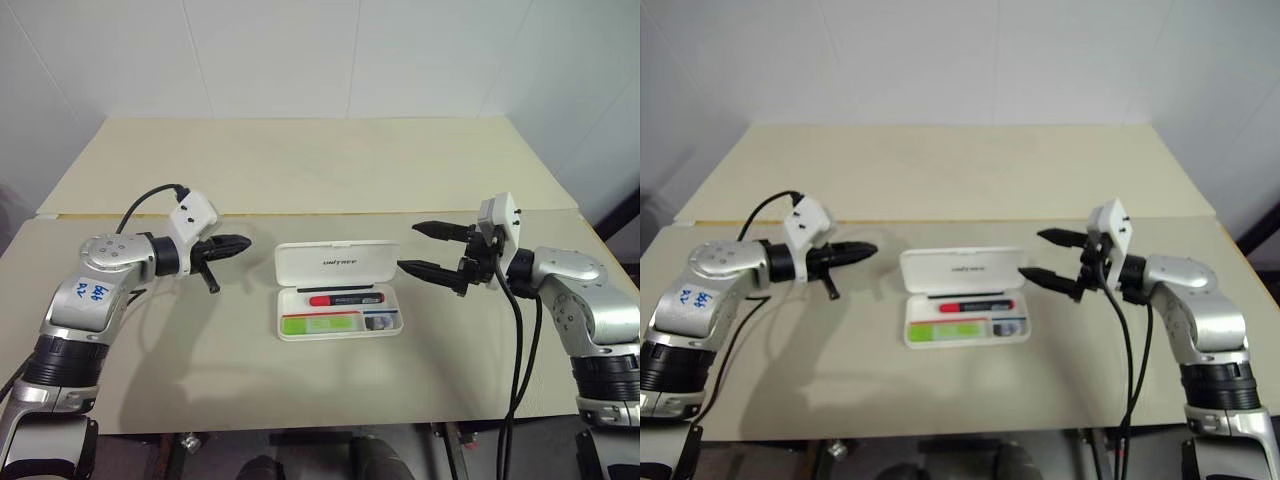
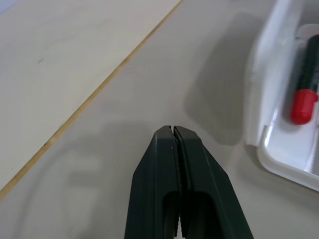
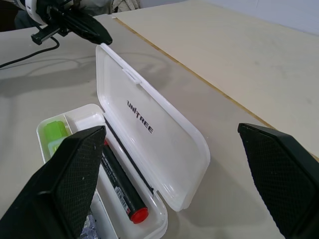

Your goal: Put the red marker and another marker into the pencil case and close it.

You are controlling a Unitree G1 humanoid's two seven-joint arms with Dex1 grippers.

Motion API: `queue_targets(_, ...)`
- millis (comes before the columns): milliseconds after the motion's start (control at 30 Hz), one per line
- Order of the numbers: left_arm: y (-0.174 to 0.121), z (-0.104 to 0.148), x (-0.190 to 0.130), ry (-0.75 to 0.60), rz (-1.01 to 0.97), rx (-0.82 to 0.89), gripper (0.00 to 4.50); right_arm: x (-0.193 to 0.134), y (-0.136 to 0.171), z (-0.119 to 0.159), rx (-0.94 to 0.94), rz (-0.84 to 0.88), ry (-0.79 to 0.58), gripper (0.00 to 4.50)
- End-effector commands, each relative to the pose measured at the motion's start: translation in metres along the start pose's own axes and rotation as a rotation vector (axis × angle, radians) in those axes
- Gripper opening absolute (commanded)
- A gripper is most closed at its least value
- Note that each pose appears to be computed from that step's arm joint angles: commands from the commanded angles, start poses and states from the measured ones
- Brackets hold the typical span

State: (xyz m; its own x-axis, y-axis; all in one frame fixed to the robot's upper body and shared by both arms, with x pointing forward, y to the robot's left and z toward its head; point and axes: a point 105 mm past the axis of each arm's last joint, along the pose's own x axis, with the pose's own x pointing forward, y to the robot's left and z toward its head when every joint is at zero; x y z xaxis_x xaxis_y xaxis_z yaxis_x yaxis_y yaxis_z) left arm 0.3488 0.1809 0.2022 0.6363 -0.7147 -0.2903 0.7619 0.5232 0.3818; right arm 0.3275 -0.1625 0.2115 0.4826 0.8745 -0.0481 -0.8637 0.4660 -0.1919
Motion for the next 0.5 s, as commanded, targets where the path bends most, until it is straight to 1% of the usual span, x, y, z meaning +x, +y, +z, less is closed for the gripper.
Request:
queue_targets(33,-0.003,0.009,-0.006,-0.002,-0.023,0.087,0.05,-0.004,0.001,0.013,-0.036,-0.012,-0.044,4.50)
queue_targets(300,-0.021,0.009,-0.011,0.001,-0.119,0.177,0.05,-0.003,0.003,0.011,-0.028,-0.003,-0.045,4.50)
queue_targets(500,-0.031,0.007,-0.013,0.017,-0.155,0.234,0.05,0.001,0.004,0.011,-0.024,0.004,-0.050,4.50)
